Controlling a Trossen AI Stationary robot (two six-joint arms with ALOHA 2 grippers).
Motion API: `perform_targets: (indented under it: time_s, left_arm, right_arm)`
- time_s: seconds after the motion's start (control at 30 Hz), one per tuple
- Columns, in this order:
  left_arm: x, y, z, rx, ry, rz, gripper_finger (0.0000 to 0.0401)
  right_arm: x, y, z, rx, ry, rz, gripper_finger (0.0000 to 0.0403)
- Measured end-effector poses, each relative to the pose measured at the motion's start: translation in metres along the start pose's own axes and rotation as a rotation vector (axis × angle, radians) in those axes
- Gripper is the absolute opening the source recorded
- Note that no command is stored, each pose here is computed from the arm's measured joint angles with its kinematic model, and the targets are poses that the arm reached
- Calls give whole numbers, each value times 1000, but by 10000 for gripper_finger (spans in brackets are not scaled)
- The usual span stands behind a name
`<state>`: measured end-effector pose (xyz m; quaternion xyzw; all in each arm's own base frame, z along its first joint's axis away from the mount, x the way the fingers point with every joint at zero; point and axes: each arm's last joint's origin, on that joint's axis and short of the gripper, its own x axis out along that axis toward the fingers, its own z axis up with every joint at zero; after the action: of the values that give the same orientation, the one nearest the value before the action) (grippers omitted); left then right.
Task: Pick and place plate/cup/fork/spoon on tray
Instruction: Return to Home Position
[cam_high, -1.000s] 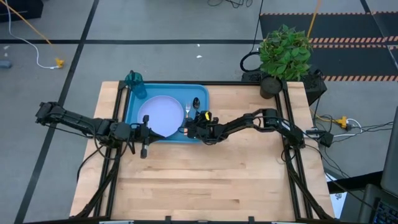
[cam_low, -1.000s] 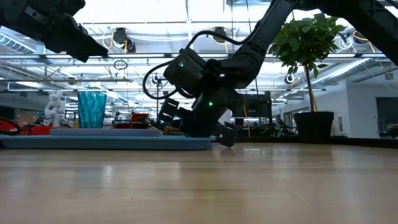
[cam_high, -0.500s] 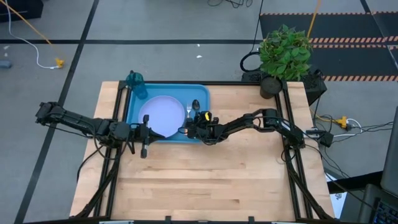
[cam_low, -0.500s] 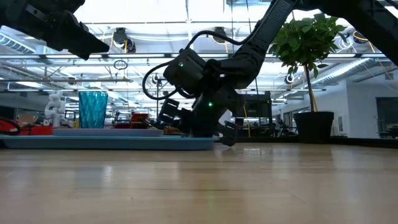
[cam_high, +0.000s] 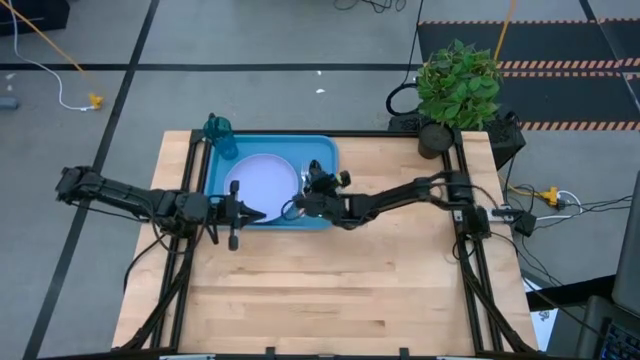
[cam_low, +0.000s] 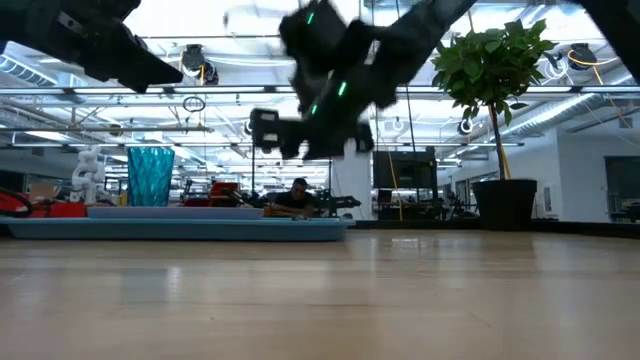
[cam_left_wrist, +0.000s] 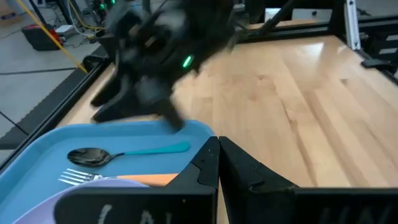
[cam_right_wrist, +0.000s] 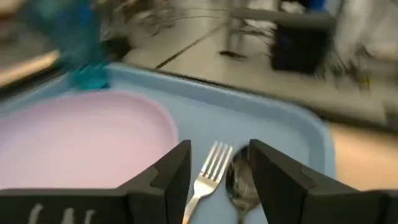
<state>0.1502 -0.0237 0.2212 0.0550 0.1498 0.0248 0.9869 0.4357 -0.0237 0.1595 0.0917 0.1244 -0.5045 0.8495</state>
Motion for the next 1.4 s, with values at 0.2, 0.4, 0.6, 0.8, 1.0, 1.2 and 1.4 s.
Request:
perform_targets:
  time_s: [0.2,0.4,0.6,0.8,1.0,1.2,1.4]
  left_arm:
    - [-2,3,2,-4,-17,16,5]
    - [-10,6,6,18,-73,23,5]
    - [-10,11,6,13,-71,54,5]
    - [-7,13,-1,34,-62,75,5]
    - [0,18,-25,0,-121,123,5]
    - [2,21,-37,-88,-158,88,5]
    - [2,21,-42,-94,-165,91,5]
  right_arm:
    - [-49,-15,35,-302,23,308,130]
    - [-88,-54,29,-398,-76,558,82]
    - [-106,-106,18,-357,-141,864,31]
    - [-117,-144,19,-340,-193,929,6]
    - [-130,-170,17,-373,-259,925,1]
    - [-138,-194,3,-330,-248,929,1]
    - [-143,-213,-15,-324,-239,929,0]
